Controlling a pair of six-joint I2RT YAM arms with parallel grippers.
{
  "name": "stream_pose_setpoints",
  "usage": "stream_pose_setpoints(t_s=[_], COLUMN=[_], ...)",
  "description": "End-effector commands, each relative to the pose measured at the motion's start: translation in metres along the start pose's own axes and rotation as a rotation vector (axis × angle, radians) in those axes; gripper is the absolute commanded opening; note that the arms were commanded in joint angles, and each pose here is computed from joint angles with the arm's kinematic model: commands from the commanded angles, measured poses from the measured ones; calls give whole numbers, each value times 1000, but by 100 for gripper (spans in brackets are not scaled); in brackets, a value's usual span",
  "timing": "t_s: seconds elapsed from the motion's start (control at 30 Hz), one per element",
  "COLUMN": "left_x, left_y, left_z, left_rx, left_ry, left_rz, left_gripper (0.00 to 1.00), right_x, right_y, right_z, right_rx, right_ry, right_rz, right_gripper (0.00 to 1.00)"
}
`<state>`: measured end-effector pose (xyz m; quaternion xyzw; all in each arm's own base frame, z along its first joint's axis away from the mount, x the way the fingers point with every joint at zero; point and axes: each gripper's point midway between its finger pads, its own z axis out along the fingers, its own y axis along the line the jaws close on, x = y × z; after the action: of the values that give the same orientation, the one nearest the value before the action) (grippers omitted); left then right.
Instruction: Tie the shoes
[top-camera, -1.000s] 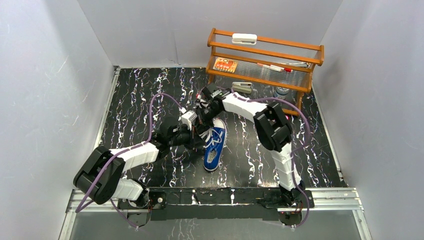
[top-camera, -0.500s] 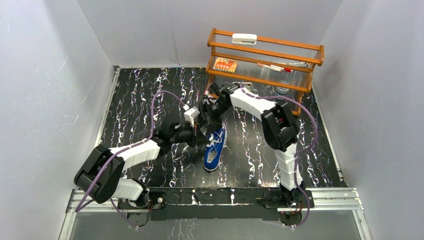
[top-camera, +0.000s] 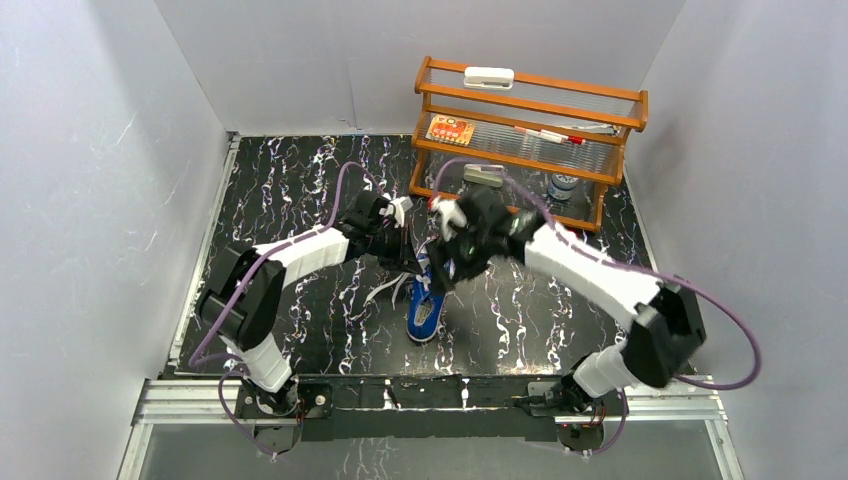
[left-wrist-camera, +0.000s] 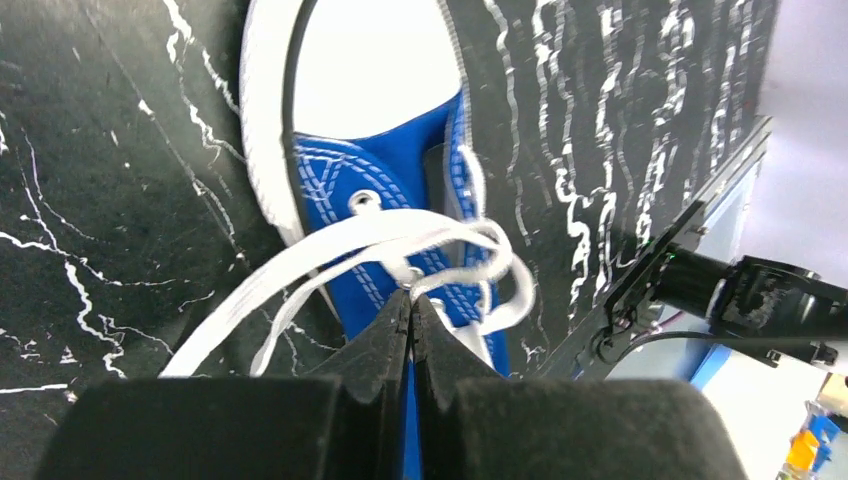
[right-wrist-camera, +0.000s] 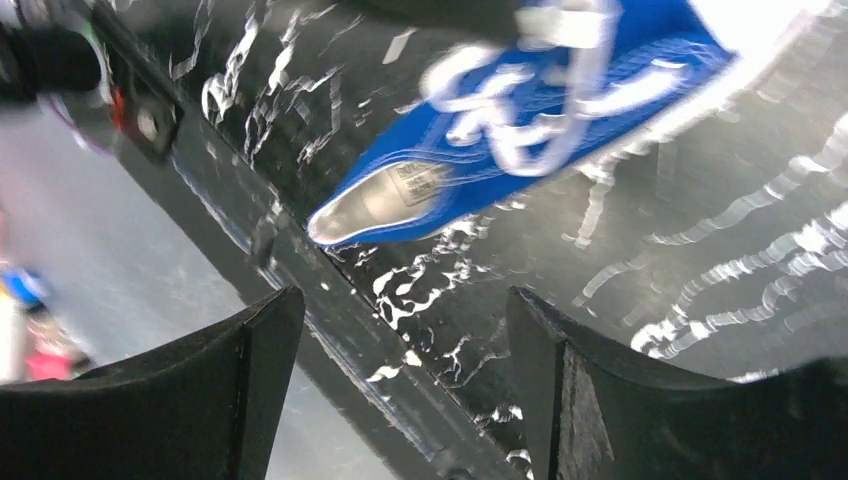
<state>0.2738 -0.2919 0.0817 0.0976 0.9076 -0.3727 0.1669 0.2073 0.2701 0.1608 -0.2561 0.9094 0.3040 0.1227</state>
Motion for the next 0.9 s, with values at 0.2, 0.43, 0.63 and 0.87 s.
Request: stream_pose_setpoints(t_s=[0.2, 0.43, 0.63, 0.87], left_x=[11, 7, 4, 1], left_y=[9, 17, 20, 22], left_z=[2, 5, 14, 20], left_rx=[-8, -11, 13, 7], left_ry=[213, 337, 387, 392], left_rz=[74, 221, 252, 236], left_gripper=[0, 0, 0, 0], right_x=[-4, -46, -59, -57], right_y=[121, 123, 110, 74], right_z=[36, 83, 123, 161], right_rx=[-110, -17, 19, 86], right_ry=[-471, -364, -202, -107], right_rz=[-1125, -1440, -1659, -1738], right_gripper=[79, 74, 77, 77])
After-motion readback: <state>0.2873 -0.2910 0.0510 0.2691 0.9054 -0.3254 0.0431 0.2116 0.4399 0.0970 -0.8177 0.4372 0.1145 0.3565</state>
